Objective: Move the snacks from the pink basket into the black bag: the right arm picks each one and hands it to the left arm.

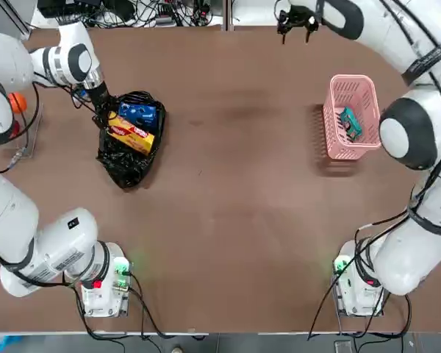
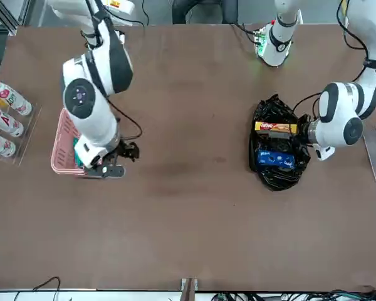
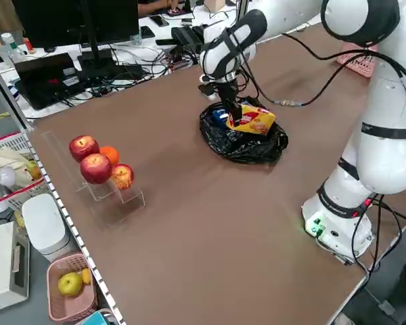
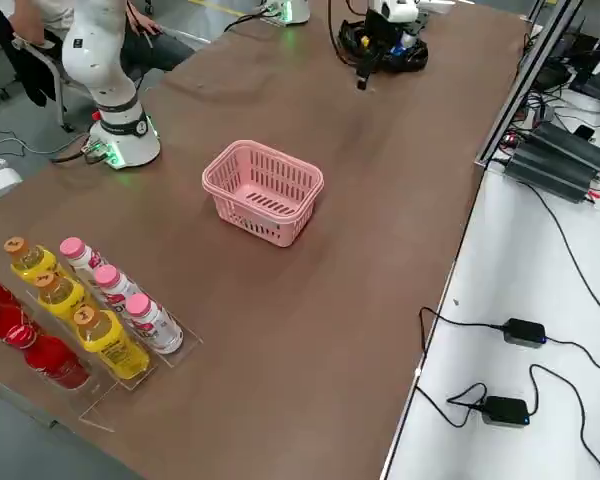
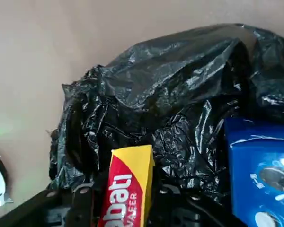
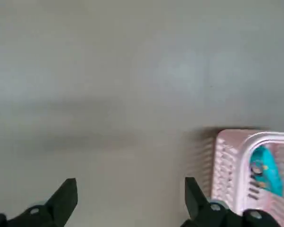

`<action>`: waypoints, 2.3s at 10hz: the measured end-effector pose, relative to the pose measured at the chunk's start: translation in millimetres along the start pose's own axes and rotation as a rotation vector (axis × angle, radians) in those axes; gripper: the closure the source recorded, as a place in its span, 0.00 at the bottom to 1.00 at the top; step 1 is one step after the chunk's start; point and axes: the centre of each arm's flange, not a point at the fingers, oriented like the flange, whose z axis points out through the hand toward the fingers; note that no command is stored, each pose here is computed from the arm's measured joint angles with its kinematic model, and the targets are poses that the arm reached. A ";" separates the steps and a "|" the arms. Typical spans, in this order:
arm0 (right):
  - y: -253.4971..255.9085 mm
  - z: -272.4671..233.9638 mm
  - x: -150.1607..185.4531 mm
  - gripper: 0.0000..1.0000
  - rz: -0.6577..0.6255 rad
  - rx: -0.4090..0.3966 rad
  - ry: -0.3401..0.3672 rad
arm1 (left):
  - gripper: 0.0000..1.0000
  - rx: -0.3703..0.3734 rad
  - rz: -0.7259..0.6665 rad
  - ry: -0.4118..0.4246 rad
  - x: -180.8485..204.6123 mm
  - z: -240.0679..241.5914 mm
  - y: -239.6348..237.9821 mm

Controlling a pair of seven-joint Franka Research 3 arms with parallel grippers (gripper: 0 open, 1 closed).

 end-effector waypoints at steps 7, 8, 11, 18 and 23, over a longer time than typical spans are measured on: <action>128.9 82.0 -50.1 0.00 -0.137 0.037 0.127 | 0.41 -0.038 0.016 0.019 -8.2 -11.5 9.7; 147.6 93.5 -62.3 0.00 -0.153 0.039 0.139 | 0.25 -0.047 0.020 0.025 -10.3 -19.4 13.2; 188.2 100.9 -82.9 0.00 -0.192 0.038 0.139 | 0.00 -0.033 0.040 0.031 -19.7 -62.4 20.9; 260.2 162.0 -119.2 0.00 -0.241 -0.005 0.234 | 0.00 -0.096 0.355 0.082 -60.9 -174.4 33.7; 272.3 194.9 -150.3 0.00 -0.205 -0.026 0.303 | 0.00 -0.110 0.833 0.090 -60.9 -274.1 1.5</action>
